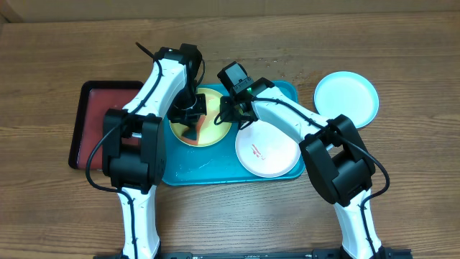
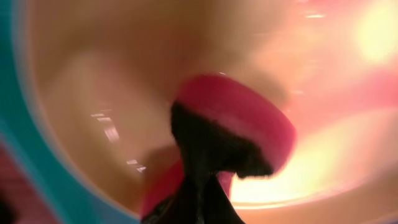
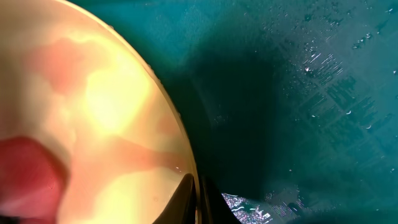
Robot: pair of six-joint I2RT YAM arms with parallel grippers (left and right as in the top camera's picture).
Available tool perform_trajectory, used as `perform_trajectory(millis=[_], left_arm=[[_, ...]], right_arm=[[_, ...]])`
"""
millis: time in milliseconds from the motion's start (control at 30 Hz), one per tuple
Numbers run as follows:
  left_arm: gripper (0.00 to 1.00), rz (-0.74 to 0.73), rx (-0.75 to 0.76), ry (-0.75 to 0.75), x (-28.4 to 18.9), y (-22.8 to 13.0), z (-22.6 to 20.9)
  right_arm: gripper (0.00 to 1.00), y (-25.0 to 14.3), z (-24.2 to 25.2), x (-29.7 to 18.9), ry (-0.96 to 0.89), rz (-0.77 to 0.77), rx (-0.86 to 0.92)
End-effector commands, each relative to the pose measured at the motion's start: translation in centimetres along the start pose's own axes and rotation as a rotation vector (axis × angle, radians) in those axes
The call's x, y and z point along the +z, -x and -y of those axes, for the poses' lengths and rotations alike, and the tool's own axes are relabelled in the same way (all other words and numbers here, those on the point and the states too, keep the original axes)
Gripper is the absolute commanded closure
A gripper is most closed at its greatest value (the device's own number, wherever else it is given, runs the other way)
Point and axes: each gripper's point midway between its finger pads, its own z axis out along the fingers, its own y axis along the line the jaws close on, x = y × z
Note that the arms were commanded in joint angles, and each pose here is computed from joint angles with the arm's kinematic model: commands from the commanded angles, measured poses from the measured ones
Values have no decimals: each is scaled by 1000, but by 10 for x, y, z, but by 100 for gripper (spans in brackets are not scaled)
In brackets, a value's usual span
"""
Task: Clean dirty plates on tray and stack at the side
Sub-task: 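Scrub the yellow plate with the sponge in the left gripper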
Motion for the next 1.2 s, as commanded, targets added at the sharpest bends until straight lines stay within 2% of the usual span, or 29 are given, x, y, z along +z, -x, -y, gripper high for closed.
perform_trajectory(millis=[0,67,133,267,500,700,800,833,900,1033,1167], left_arm=[[96,83,-57,290,-2,16,-48],[96,135,-108,336,-5,25,-57],[96,172,-130,306,-5,34,-53],[96,214,-129,135,-1,51,-23],[96,187,0,-235,-4,55,46],[96,131,37,-286,-4,39,63],[96,93,93,-266,-2,27,64],[96,65,140,-237,0,18,59],[96,52,145,-148,4,14,43],[96,82,106,147,4,21,-15],[96,198,-58,426,-13,39,-70]], right_arm=[[96,-15,11,16,-48,-36,-9],[96,-15,11,16,-49,-38,-8],[96,-15,11,16,-49,-38,-8],[96,-15,11,16,-49,-38,-8],[96,-15,11,16,-49,-36,-8],[96,-14,10,16,-45,-32,-9],[96,-14,10,16,-46,-32,-9],[96,-14,10,16,-46,-33,-9],[96,-15,10,16,-47,-35,-8],[96,-15,11,16,-48,-36,-8],[96,-15,11,16,-47,-35,-8]])
